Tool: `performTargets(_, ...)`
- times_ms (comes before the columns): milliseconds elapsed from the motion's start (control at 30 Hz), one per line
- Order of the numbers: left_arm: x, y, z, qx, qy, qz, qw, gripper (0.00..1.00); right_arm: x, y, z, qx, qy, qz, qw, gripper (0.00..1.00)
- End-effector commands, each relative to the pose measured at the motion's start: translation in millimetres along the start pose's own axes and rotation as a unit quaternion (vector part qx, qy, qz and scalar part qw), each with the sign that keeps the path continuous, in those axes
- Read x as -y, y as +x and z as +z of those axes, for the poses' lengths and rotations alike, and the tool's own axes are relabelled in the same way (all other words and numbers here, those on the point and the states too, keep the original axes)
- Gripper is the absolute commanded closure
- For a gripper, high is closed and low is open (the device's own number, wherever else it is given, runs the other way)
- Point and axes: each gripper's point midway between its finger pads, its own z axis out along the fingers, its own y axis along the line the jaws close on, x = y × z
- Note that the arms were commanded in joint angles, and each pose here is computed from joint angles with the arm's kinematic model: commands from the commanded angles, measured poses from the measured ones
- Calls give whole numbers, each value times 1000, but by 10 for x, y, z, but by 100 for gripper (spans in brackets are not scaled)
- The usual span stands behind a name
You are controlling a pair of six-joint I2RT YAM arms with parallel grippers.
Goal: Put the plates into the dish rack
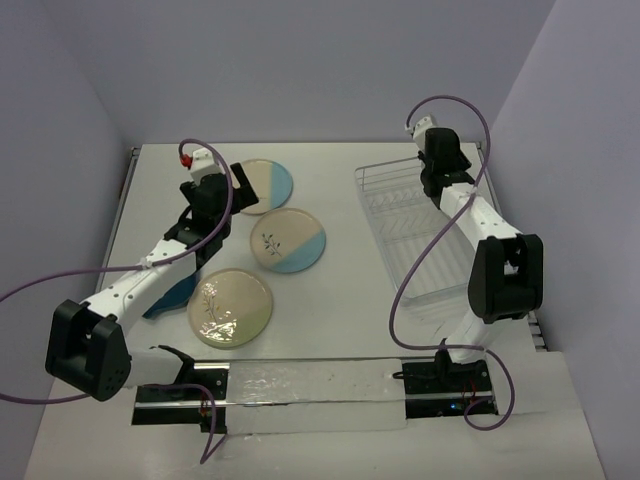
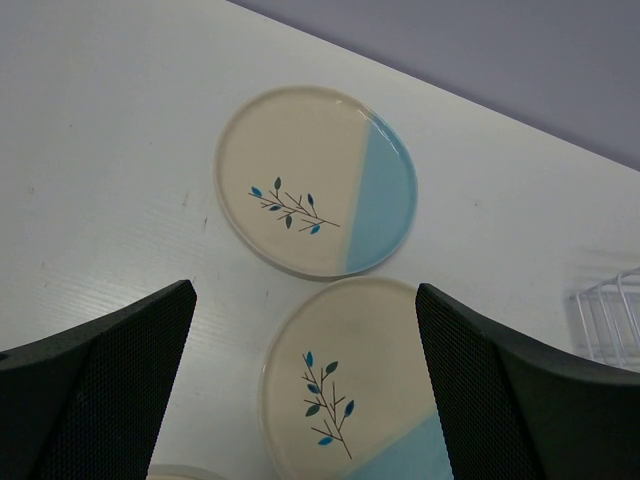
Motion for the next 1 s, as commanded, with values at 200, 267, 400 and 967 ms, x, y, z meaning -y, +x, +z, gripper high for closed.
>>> performTargets(200,97,-161,32,7,7,1,1000,1,-52,144,35,-35,-22,-2,999,48)
performTargets(267,105,-157,39,5,7,1,1000,1,-17,163,22,-41,-15,-4,999,50)
performTargets(400,112,-146,48,3,8,2,1000,1,43,271,-36,-58,-19,-14,998,69)
performTargets(967,149,-147,43,2,19,2,1000,1,372,179,-410,-10,-54,42,998,20)
